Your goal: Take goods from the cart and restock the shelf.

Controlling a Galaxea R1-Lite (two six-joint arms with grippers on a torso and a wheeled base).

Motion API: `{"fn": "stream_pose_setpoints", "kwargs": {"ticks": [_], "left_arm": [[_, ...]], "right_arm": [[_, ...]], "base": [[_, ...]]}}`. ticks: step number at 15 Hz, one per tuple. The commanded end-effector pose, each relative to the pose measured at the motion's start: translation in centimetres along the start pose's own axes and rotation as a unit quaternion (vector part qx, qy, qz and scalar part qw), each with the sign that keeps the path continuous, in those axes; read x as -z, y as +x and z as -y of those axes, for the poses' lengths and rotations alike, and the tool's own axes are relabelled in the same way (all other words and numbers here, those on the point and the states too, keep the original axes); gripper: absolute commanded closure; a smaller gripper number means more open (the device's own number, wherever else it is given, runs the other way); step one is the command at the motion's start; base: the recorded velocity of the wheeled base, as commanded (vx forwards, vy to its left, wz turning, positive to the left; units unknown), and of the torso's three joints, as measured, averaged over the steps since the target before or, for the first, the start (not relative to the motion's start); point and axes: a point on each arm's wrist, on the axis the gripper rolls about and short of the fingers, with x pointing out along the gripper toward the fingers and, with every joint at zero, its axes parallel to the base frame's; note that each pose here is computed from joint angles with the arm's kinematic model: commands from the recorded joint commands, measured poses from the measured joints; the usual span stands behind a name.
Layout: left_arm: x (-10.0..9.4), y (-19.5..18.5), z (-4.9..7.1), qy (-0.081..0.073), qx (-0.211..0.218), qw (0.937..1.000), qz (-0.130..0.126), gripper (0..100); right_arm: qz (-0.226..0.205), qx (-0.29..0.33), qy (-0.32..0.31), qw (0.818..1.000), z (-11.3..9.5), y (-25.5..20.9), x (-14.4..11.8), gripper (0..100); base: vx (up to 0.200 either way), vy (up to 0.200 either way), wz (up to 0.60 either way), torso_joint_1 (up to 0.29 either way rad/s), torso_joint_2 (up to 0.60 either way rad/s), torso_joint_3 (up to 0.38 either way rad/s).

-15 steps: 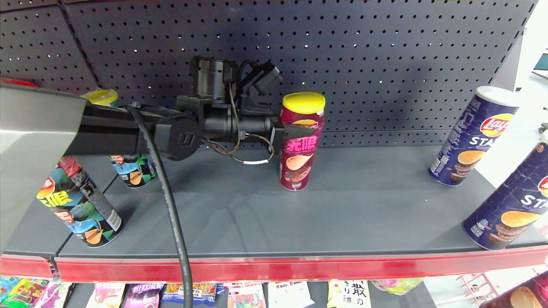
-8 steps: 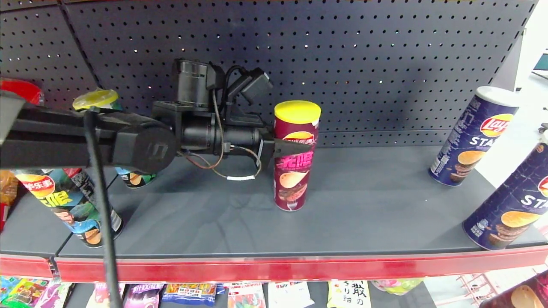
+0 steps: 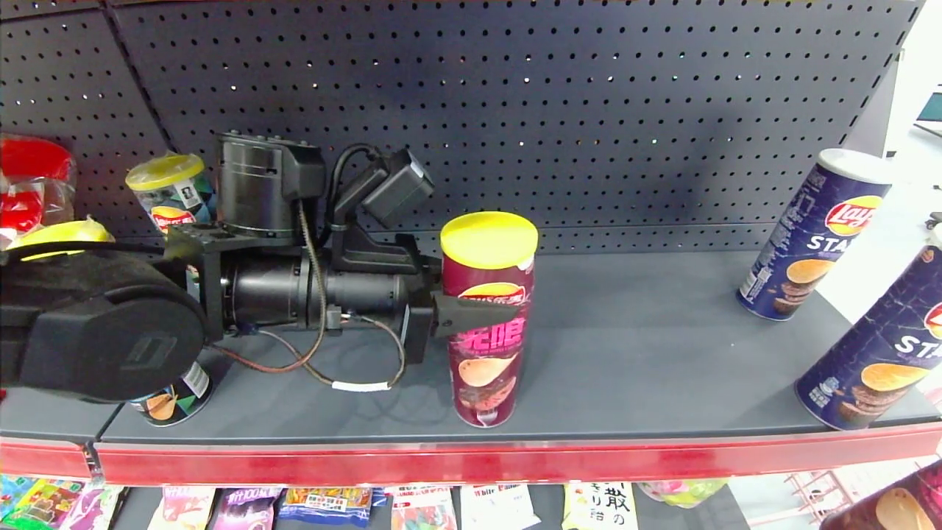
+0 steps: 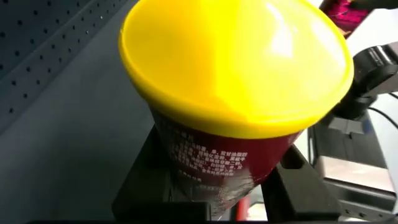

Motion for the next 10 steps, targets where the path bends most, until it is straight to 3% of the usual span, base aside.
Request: {"fn": "stream_pose_setpoints", "kwargs": {"ticks": [1, 8, 10], "left_arm": [[-0.08, -0.86, 1.07, 0.001, 0.001, 1.0, 0.001, 100], [0.35, -1.1, 1.35, -0.01, 0.0, 0.9999, -0.003, 100], [0.47, -1.0, 1.27, -0.005, -0.003, 1.0, 0.0, 100]], "right_arm": [[-0.001, -0.001, 0.0, 1.0, 0.01, 0.06, -0.03, 100], [-0.003, -0.002, 0.0, 1.0, 0.01, 0.12, -0.08, 100], [-0.001, -0.003, 0.0, 1.0, 0.01, 0.1, -0.21, 100]], "base": [[0.0, 0.0, 0.0, 0.0, 0.0, 0.0], [0.0, 0.0, 0.0, 0.0, 0.0, 0.0], [0.0, 0.0, 0.0, 0.0, 0.0, 0.0]]}}
